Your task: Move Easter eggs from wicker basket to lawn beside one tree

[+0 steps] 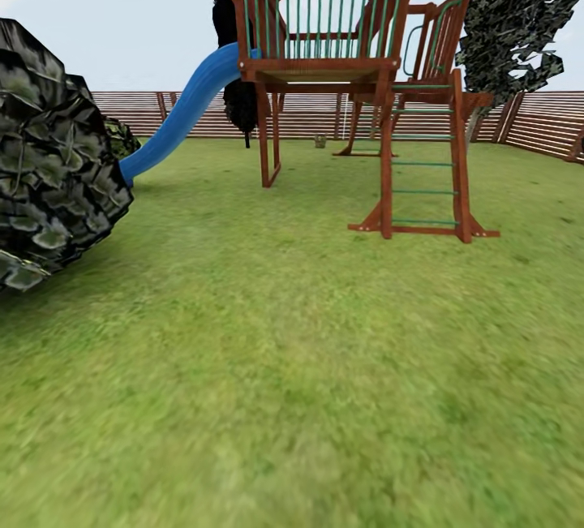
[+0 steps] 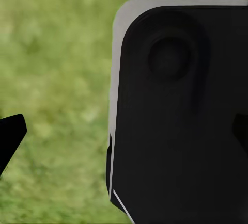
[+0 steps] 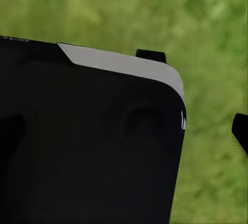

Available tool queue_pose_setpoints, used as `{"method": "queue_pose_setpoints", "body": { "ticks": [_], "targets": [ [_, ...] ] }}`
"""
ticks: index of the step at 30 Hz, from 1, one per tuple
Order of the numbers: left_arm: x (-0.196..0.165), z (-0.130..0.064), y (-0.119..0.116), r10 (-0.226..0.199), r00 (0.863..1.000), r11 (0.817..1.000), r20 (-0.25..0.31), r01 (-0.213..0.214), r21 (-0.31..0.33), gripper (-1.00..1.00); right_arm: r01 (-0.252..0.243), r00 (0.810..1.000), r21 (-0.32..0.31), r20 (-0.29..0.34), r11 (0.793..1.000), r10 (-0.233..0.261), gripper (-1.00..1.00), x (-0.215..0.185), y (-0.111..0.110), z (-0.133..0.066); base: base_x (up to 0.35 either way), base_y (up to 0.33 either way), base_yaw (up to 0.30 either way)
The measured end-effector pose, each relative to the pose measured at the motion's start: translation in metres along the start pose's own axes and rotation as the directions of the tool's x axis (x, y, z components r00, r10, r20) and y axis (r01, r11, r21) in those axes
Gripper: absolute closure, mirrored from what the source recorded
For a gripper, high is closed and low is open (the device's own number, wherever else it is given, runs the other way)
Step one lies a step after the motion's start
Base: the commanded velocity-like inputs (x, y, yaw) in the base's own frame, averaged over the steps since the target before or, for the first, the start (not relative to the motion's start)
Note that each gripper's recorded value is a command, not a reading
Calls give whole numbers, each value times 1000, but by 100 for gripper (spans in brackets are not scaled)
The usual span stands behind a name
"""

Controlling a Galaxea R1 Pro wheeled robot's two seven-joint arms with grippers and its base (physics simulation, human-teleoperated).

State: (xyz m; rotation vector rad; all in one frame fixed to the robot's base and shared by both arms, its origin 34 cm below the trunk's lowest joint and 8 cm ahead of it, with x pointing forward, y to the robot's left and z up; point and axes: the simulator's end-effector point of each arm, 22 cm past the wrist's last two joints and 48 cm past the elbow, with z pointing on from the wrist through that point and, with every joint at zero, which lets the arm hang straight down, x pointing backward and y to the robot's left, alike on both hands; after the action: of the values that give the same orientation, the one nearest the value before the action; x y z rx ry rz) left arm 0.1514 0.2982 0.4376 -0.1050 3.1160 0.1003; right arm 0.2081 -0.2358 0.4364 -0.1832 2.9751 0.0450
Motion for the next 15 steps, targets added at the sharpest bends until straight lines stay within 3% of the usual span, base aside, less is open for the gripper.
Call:
{"method": "queue_pose_setpoints", "body": {
  "ticks": [15],
  "targets": [
    [0,0,0,0,1000,1000,0,0,0,-100,0,1000,0,0,1000,0,-100,0,0,0,328,78,0]
  ]
}}
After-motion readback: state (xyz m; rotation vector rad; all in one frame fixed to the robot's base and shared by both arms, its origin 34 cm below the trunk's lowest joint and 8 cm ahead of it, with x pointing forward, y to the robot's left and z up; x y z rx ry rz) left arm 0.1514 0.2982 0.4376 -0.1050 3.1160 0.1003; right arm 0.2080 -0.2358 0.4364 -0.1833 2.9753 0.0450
